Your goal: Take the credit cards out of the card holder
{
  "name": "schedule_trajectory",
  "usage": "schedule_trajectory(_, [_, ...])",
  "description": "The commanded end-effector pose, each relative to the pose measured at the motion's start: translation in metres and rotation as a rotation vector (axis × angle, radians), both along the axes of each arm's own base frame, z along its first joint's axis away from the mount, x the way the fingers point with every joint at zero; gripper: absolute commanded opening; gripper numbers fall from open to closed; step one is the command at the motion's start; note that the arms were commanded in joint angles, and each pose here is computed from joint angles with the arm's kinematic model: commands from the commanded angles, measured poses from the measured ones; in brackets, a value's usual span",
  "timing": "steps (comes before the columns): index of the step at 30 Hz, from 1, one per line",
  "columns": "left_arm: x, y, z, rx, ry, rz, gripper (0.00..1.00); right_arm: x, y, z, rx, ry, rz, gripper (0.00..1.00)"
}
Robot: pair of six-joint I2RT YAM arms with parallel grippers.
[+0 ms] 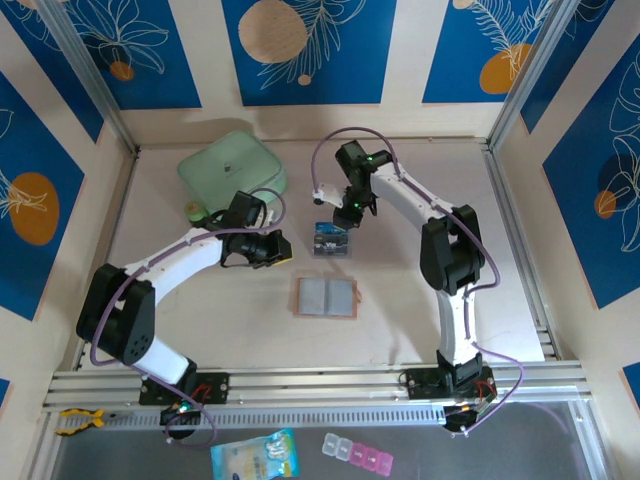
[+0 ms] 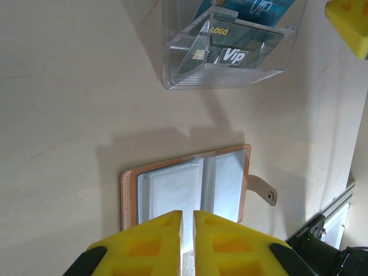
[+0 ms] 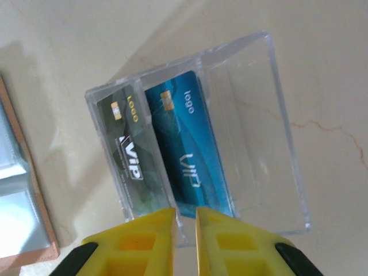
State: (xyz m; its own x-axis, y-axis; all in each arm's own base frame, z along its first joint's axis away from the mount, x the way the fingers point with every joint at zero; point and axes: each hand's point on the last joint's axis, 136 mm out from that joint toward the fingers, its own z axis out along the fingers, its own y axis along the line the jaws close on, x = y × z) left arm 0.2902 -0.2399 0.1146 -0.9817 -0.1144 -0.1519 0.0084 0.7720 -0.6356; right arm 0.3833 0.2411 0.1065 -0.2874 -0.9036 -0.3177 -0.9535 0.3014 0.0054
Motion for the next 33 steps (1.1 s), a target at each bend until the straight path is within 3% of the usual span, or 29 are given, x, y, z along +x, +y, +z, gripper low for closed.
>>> schedule_trajectory(1, [0.001, -0.003, 0.004, -0.034, -0.005, -0.018, 0.14, -0.009, 0.008, 0.032, 0.079, -0.041, -0.072, 0.17])
schedule_trajectory(11, [-0.017, -0.015, -0.020, -0.042, 0.030, -0.069, 0.13, -0.045, 0.023, 0.048, 0.264, 0.026, -0.452, 0.14])
schedule_trajectory(19, [-0.039, -0.024, -0.049, -0.024, 0.071, -0.111, 0.10, -0.073, 0.020, 0.031, 0.401, 0.138, -0.805, 0.13])
schedule_trajectory(23, [-0.051, -0.028, -0.062, -0.009, 0.091, -0.131, 0.08, -0.084, 0.018, 0.028, 0.472, 0.209, -0.907, 0.09])
schedule_trajectory(26, [-0.058, -0.028, -0.073, 0.014, 0.112, -0.135, 0.07, -0.091, 0.017, 0.029, 0.509, 0.256, -0.952, 0.00])
schedule_trajectory(33, [-0.070, -0.024, -0.092, 0.057, 0.132, -0.128, 0.07, -0.109, 0.016, 0.021, 0.504, 0.389, -1.026, 0.00])
